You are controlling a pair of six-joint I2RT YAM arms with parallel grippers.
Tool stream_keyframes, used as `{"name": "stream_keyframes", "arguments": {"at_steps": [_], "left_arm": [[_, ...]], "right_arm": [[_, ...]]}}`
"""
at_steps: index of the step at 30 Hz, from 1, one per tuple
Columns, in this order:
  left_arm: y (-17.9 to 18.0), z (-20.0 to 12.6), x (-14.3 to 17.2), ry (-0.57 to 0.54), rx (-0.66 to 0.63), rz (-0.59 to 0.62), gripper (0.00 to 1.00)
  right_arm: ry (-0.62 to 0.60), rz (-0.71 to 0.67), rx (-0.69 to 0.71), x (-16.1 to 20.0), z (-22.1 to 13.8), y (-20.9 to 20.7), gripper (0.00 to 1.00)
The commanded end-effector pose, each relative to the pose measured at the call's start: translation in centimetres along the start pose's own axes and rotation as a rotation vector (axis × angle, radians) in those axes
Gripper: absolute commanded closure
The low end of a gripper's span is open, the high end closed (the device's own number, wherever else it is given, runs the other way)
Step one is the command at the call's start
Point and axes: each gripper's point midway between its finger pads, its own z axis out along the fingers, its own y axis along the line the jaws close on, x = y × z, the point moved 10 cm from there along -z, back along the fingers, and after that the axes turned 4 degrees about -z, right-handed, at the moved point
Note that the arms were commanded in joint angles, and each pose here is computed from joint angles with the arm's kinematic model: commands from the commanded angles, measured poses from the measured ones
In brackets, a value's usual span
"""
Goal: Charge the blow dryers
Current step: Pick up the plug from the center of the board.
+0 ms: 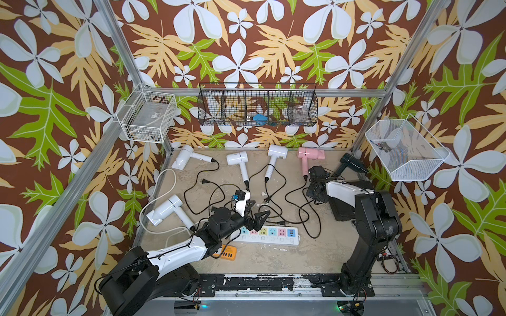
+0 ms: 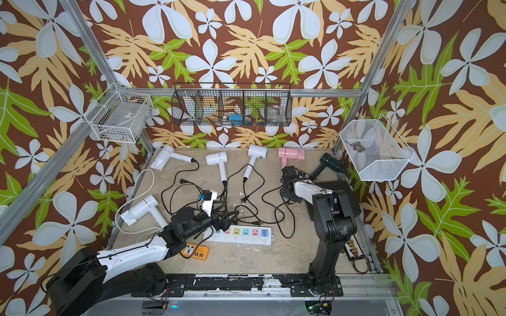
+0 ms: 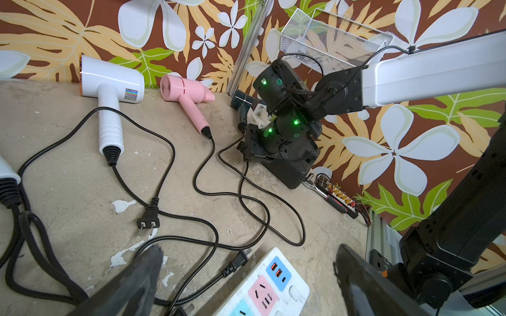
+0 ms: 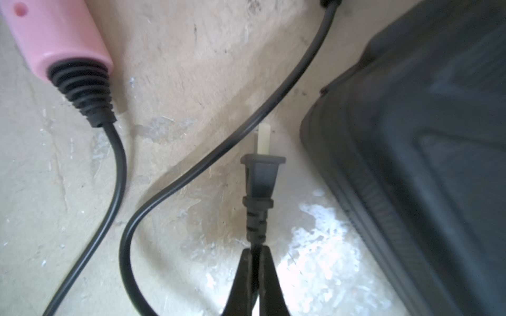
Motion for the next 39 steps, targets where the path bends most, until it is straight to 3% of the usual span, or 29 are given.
{"name": "stream_keyframes", "arguments": {"at_steps": [1, 10, 17, 21, 29, 39], "left_arm": [[-0.2, -0.1, -0.2, -0.014, 0.011, 0.018, 0.00], [-0.2, -0.1, -0.2, -0.014, 0.005, 0.022, 0.00], [-0.2, -0.2, -0.2, -0.019, 0.000, 0.024, 0.00], [-0.1, -0.3, -0.2, -0.023, -0.008, 0.022, 0.00], [0.0, -0.6, -0.4, -0.042, -0.029, 0.019, 0.00], [-0.2, -1.4, -1.1, -0.095, -0.046, -0.019, 0.00]], "right_arm": [[-0.024, -0.032, -0.029, -0.5, -0.8, 0.0, 1.00], [-0.144, -0.108, -0.162, -1.2, -4.7, -0.3, 1.00], [-0.395, -0.206, -0.294, -2.4, -11.2, -1.0, 1.00], [-0.565, -0.286, -0.436, -2.1, -14.5, -0.8, 1.00], [-0.867, -0.715, -0.567, 3.2, -17.7, 2.3, 1.00], [-0.963, -1.141, -0.588, 9.9, -17.7, 4.9, 1.00]]}}
